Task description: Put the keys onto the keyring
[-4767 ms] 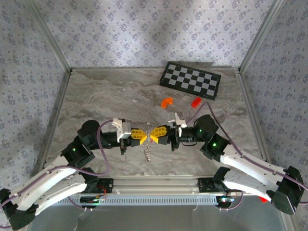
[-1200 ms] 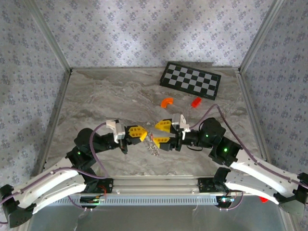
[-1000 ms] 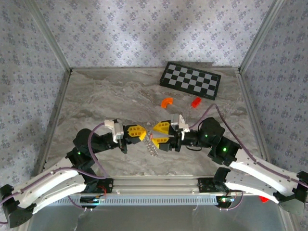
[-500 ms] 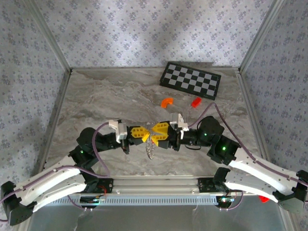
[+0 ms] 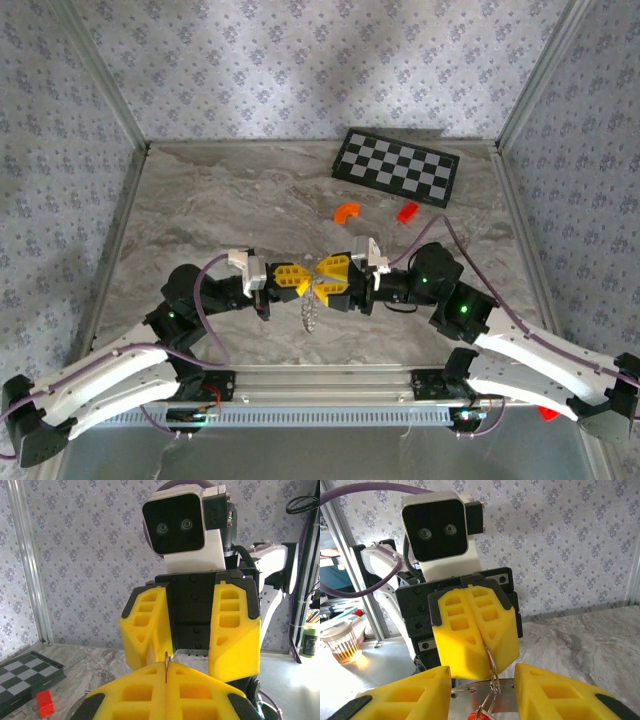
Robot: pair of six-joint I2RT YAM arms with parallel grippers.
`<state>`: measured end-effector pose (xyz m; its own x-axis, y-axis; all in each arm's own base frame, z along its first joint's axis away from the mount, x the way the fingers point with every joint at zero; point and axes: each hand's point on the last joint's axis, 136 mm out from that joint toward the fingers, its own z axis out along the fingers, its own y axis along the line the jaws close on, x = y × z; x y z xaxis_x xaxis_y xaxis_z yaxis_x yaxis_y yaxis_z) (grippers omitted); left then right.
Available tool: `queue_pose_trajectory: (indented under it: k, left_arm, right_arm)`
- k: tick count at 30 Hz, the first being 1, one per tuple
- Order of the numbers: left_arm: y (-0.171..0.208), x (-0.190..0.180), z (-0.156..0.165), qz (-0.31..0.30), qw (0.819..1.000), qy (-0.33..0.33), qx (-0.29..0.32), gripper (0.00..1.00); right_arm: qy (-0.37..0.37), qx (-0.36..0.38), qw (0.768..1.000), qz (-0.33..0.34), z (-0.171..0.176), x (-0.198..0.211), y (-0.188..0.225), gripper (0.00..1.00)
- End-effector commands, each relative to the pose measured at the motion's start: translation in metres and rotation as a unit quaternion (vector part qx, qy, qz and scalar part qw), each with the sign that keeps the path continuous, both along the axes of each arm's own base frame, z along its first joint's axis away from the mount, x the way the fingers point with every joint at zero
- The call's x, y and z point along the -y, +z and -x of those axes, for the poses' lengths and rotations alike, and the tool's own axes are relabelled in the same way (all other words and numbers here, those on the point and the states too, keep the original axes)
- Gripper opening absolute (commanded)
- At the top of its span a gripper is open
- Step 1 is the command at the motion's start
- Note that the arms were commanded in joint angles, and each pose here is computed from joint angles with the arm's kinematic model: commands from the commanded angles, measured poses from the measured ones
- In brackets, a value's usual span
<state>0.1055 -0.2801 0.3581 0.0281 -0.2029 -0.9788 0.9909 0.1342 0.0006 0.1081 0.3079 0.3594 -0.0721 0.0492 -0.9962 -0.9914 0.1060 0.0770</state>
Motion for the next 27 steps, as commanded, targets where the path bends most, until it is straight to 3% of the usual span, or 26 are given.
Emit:
queue_pose_trajectory:
  k: [1, 16, 23, 27]
  left_arm:
    - [0.0306, -0.0069, 0.0117, 0.036, 0.999, -0.014, 0.030, 0.00]
    - [0.0369, -0.0068, 0.0171, 0.042, 0.998, -0.027, 0.036, 0.00]
    - [0.0377, -0.0069, 0.0199, 0.042, 0.998, -0.033, 0.038, 0.00]
    - [0.0372, -0.0062, 0.0207, 0.041, 0.998, -0.037, 0.039, 0.00]
  right_arm:
    - [0.003, 0.002, 1.000, -0.007, 0.0023, 0.0012, 0.0033, 0.38]
    - [0.024, -0.001, 0.999, -0.021, 0.0085, 0.0079, 0.0015, 0.44]
    - [0.032, -0.003, 0.999, -0.030, 0.0082, 0.0085, 0.0033, 0.33]
    - [0.028, -0.005, 0.999, -0.029, 0.0059, 0.0081, 0.0023, 0.31]
